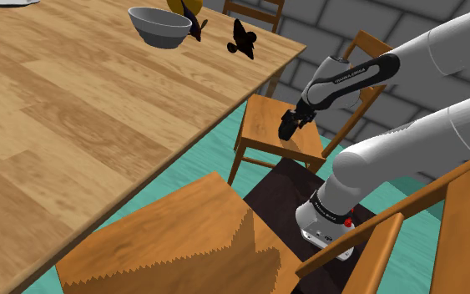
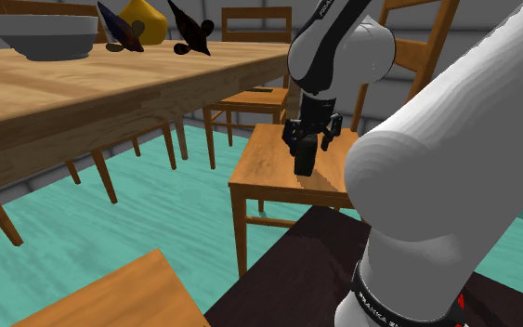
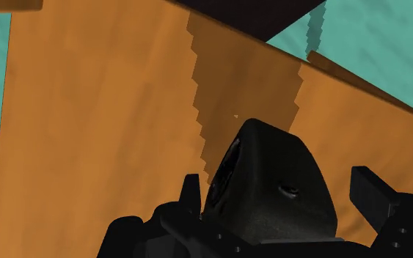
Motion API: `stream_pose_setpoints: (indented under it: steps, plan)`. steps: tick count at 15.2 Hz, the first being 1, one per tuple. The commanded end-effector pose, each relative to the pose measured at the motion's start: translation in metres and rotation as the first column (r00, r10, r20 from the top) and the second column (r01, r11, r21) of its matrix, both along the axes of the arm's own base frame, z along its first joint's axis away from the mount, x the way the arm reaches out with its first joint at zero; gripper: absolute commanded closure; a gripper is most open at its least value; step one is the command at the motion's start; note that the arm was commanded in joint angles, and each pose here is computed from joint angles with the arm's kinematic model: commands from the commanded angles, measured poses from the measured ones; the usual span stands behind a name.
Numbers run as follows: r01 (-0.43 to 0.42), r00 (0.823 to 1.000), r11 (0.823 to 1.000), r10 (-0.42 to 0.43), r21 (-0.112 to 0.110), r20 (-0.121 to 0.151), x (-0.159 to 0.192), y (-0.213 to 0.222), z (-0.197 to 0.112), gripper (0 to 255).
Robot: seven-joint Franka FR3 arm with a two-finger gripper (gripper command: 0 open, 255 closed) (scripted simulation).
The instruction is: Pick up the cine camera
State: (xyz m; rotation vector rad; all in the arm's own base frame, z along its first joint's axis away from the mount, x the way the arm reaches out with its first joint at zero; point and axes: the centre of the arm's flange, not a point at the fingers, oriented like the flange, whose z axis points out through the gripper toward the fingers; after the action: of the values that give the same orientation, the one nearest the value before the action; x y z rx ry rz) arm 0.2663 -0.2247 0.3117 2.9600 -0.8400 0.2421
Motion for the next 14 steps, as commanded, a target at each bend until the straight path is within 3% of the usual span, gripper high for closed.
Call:
stream_pose_setpoints:
  steps: [1, 10, 14]
  plan:
    - [0.000, 1.000, 1.000, 0.000, 0.000, 0.000, 0.000, 0.000, -0.002, 255]
    - [0.000, 1.000, 1.000, 0.000, 0.000, 0.000, -0.001, 0.000, -0.002, 255]
    - [0.000, 1.000, 1.000, 0.000, 0.000, 0.000, -0.001, 0.000, 0.019, 255]
